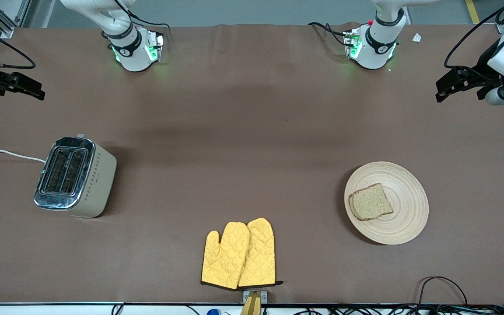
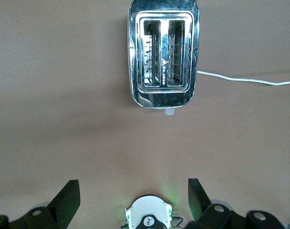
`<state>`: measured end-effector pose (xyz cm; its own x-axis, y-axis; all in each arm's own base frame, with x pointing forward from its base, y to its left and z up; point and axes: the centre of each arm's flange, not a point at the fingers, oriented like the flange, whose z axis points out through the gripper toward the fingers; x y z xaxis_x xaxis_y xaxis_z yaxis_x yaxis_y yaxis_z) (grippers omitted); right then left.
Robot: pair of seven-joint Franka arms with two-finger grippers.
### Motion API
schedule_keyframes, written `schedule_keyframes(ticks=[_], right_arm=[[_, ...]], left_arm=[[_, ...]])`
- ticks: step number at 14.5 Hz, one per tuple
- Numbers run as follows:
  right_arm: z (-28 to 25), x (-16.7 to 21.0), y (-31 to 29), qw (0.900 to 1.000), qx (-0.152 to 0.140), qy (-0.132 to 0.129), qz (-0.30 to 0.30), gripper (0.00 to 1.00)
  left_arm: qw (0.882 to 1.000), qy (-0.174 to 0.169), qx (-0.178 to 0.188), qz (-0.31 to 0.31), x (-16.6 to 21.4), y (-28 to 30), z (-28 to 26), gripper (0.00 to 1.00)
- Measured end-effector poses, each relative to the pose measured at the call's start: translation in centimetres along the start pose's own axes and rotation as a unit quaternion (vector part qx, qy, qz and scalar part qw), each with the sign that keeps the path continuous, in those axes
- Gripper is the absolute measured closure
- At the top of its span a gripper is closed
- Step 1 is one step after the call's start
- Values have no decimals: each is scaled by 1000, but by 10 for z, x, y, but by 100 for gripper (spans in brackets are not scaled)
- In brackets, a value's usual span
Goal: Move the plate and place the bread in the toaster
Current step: 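Lower the left gripper toward the wooden plate's rim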
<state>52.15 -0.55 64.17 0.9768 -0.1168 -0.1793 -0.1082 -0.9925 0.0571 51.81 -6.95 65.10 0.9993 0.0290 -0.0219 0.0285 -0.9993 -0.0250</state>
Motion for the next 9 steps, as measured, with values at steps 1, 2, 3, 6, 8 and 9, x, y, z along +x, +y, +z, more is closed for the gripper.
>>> schedule_keyframes(ticks=[1,2,3,6,8,9], right_arm=[[0,0,0,1000,0,0,0,0],[0,0,0,1000,0,0,0,0],[0,0,0,1000,0,0,0,0],[0,0,0,1000,0,0,0,0],[0,0,0,1000,0,0,0,0],[0,0,0,1000,0,0,0,0]], left_arm=[[1000,0,0,0,0,0,0,0],[1000,0,0,0,0,0,0,0],[1000,0,0,0,0,0,0,0],[1000,-1,0,-2,1,-2,1,0],[1000,-8,-2,-5,11,-10,7,0],[1000,-16,-3,-5,20,-19,15,0]])
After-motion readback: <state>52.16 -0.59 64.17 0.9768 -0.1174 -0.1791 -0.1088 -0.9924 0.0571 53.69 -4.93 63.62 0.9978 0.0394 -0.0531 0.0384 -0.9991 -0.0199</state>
